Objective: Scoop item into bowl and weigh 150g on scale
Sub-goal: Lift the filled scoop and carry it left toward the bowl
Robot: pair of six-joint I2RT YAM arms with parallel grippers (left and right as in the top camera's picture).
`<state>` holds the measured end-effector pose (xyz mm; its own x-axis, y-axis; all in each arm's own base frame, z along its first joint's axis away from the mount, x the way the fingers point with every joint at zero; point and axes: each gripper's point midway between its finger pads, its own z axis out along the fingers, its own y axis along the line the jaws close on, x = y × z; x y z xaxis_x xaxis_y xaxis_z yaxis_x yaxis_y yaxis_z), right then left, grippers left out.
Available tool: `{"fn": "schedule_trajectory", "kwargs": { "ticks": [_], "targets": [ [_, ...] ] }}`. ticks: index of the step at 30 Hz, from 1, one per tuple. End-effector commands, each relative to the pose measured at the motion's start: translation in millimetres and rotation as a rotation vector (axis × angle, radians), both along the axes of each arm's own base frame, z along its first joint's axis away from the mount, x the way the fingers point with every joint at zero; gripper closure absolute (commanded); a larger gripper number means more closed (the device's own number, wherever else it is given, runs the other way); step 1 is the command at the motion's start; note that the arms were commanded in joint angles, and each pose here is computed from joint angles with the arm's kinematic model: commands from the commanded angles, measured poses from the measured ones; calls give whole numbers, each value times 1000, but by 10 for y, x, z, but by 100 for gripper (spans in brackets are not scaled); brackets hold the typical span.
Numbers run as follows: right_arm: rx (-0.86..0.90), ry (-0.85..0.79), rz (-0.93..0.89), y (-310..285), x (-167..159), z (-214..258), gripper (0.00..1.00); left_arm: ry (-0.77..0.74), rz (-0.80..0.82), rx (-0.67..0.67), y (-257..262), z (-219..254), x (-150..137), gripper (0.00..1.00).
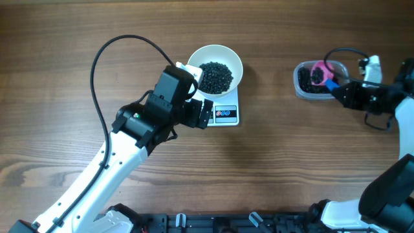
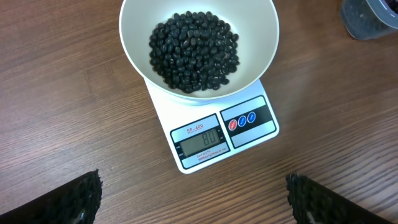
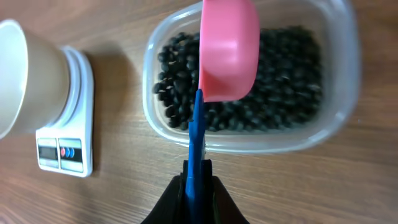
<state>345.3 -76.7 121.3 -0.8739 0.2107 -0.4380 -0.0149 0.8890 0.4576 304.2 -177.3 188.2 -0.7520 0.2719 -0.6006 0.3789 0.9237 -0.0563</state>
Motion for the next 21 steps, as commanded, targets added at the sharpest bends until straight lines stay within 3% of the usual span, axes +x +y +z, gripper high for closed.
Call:
{"fn": "schedule_trajectory", "kwargs": {
  "ticks": [1, 21],
  "targets": [
    [151, -40, -42, 19, 31, 109, 96, -8, -15, -2, -27, 34, 26, 0],
    [607, -249, 3, 282, 82, 822, 96, -8, -15, -2, -25, 34, 26, 0]
  ]
}}
